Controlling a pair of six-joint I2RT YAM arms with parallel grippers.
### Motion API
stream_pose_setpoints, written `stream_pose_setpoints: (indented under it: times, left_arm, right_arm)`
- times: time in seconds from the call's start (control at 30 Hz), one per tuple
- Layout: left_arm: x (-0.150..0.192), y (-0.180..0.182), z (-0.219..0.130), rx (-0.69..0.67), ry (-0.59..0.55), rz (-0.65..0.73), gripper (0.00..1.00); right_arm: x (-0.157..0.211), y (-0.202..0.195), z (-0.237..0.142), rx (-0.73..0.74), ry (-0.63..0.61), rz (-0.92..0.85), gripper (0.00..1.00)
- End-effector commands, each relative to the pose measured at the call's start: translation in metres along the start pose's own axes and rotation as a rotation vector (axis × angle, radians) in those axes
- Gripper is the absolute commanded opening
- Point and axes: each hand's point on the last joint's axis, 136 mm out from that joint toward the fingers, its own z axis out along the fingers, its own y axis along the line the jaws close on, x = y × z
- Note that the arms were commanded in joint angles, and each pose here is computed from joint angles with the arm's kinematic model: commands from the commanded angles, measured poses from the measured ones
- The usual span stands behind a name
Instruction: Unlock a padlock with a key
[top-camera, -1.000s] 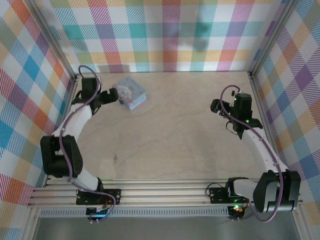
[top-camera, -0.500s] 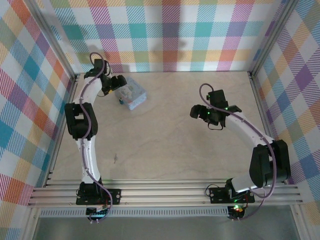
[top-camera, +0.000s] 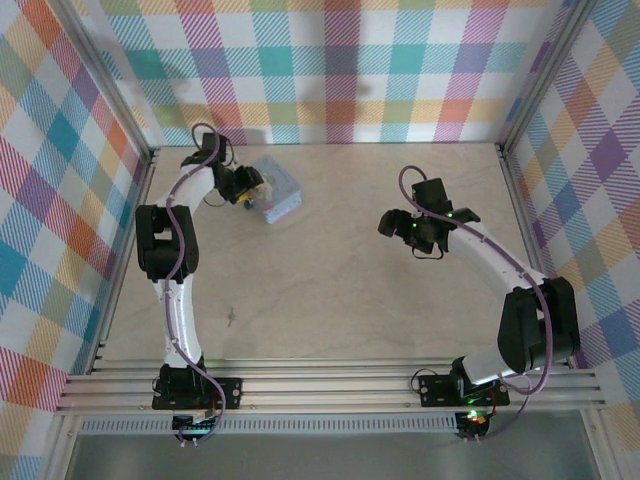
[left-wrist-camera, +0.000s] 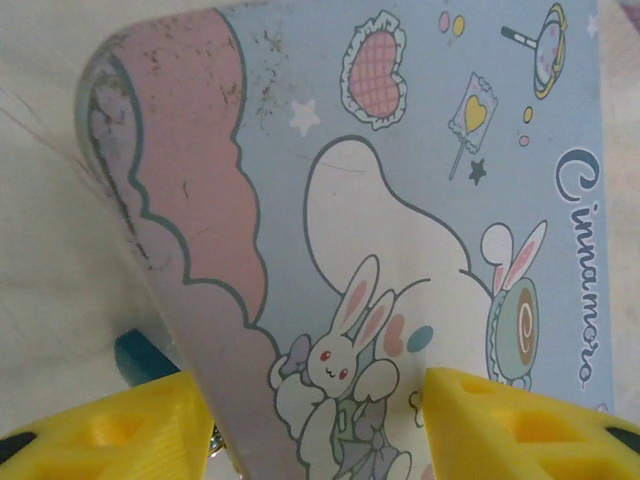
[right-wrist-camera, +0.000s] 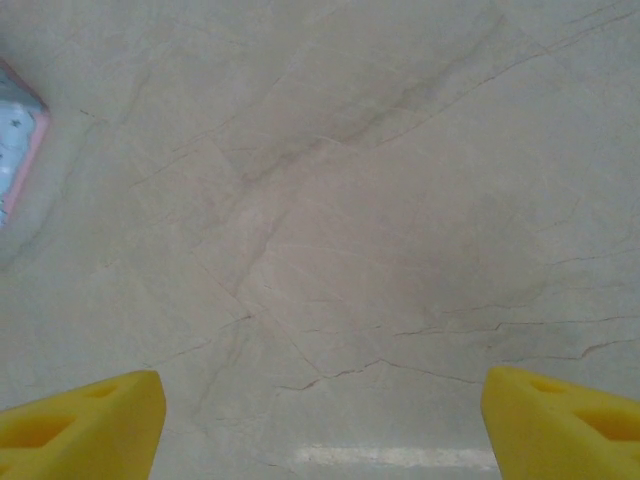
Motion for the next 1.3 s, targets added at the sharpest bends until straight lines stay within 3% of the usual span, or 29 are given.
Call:
stream_pose_setpoints:
  times: [0.0, 0.3, 0.53, 0.77, 0.87, 1.0, 1.27]
  left_arm:
    - [0.056, -0.021, 0.007, -0.015, 0.095, 0.001, 0.51]
    - [0.156, -0.057, -0.001, -0.064, 0.077, -0.031, 0.50]
    - [0.205, -0.107, -0.021, -0.022, 0.089, 0.094, 0.51]
    - [0.178, -0.120, -0.071, -0.079, -0.011, 0.252, 0.61]
    - [0.162, -0.124, -0.077, -0.081, -0.012, 0.315, 0.65]
    - [0.137, -0.128, -0.063, 0.001, 0.041, 0.283, 0.66]
    - [0.110, -0.133, -0.011, 0.072, 0.157, 0.279, 0.64]
  right_arm:
    - [0.005, 0.015, -0.004, -0.037, 0.008, 0.035, 0.82]
    - [0.011, 0.045, -0.016, -0.104, 0.041, 0.051, 0.81]
    - [0.033, 0.052, -0.012, -0.118, 0.130, 0.096, 0.77]
    - [0.059, 0.060, 0.000, -0.125, 0.234, 0.091, 0.77]
    - [0.067, 0.061, 0.008, -0.122, 0.269, 0.097, 0.73]
    - [0.070, 0.063, 0.017, -0.119, 0.301, 0.116, 0.56]
    - [0.067, 0.071, 0.034, -0.111, 0.343, 0.113, 0.64]
